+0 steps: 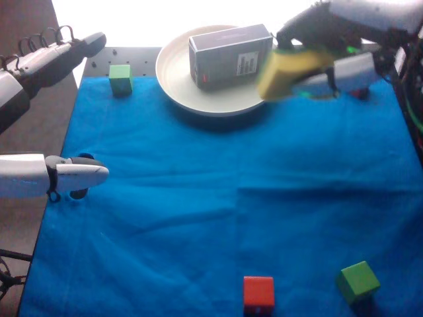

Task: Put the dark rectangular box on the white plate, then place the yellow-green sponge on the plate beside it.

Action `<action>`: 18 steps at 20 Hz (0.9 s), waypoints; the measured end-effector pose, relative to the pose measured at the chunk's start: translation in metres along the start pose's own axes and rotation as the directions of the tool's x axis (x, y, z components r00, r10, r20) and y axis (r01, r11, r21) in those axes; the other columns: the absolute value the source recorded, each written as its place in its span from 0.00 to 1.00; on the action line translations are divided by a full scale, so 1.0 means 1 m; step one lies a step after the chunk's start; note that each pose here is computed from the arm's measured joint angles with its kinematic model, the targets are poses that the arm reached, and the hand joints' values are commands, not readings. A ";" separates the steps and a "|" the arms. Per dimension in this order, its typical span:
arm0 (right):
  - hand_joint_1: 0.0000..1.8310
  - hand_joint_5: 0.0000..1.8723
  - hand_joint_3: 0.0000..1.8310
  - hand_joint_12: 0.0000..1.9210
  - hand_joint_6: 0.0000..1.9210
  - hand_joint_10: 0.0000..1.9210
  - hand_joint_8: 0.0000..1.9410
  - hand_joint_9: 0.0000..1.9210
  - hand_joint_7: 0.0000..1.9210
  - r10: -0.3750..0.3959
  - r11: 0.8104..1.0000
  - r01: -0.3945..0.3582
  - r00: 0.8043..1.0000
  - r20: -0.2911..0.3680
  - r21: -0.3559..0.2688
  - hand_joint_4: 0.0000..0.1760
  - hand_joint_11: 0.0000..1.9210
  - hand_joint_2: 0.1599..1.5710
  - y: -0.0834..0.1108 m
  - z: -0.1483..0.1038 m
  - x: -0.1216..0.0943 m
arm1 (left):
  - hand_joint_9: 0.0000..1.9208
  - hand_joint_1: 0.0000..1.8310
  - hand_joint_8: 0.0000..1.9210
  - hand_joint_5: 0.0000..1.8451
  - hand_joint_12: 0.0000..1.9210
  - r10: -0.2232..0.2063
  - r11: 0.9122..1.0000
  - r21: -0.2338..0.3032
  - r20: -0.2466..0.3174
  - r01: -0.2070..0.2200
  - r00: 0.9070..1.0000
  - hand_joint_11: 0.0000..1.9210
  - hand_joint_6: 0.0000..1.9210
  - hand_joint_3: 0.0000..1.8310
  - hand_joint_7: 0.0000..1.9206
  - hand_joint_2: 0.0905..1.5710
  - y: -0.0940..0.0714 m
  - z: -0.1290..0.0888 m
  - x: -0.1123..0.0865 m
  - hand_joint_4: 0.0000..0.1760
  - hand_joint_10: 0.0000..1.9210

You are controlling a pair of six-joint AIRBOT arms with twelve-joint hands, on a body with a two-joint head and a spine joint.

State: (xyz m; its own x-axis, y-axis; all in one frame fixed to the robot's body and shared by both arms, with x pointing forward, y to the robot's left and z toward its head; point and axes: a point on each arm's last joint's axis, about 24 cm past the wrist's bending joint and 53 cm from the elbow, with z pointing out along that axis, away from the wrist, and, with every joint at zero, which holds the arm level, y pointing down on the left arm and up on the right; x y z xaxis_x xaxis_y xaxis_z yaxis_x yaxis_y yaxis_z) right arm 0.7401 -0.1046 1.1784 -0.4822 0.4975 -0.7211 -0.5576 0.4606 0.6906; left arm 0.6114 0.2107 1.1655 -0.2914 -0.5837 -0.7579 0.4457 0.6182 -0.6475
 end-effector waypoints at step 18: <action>0.30 0.04 0.00 0.23 0.00 0.00 0.00 0.10 0.09 -0.065 0.997 0.064 0.998 0.022 0.048 0.63 0.00 0.55 0.001 0.062 -0.003 | 0.00 0.40 0.00 0.00 0.00 -0.027 1.000 0.001 -0.020 0.027 0.999 0.00 0.00 0.00 0.00 0.53 0.001 0.001 0.009 1.00 0.00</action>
State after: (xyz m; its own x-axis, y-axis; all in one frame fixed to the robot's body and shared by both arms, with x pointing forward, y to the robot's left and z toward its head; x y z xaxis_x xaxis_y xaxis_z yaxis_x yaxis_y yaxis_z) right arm 0.7825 -0.0602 1.1842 -0.4296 0.4824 -0.7634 -0.5546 0.5262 0.6446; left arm 0.6105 0.2053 1.1578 -0.3205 -0.5892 -0.7417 0.4381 0.6020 -0.6675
